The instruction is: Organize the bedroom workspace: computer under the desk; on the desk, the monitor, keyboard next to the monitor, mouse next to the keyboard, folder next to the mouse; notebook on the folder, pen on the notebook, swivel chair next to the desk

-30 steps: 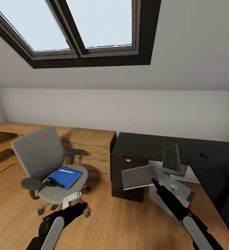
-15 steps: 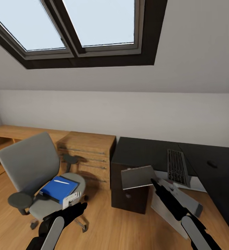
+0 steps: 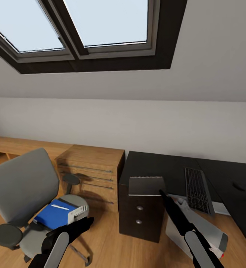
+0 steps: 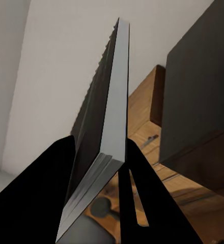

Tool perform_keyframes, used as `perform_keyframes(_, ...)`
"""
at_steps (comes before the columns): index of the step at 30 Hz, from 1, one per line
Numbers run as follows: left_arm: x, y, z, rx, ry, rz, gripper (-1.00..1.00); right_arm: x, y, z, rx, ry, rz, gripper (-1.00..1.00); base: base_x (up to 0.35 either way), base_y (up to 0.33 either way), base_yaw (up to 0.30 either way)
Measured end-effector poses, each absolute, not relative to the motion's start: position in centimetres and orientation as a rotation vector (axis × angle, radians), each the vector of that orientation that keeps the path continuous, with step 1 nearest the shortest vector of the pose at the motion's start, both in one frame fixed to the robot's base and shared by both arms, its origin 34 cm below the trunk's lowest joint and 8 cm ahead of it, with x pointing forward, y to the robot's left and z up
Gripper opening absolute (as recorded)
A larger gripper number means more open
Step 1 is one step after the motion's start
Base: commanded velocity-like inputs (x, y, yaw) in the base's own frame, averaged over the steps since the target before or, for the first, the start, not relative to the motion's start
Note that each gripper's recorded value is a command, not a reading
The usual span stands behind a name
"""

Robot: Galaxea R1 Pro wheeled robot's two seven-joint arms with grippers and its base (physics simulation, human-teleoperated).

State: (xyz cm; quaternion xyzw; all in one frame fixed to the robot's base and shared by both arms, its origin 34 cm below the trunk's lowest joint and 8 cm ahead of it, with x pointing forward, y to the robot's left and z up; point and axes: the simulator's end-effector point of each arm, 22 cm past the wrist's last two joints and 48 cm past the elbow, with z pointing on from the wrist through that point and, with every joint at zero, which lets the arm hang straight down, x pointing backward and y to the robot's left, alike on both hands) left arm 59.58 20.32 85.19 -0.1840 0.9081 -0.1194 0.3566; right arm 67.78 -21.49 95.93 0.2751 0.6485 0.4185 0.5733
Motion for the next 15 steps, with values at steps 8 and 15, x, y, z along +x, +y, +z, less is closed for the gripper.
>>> perform_keyframes(8, 59.6, 20.3, 85.2, -0.474, 2.345, -0.308, 1.00, 68.1, -22.0, 95.2, 0.744, 1.481, 0.924, -1.00, 0.034, 0.000, 0.000)
perform_keyframes(15, 59.6, 20.1, 85.2, -0.472, 2.344, -0.319, 1.00, 67.9, -26.9, 92.8, 1.010, 1.389, 0.804, -1.00, 0.179, 0.000, 0.000)
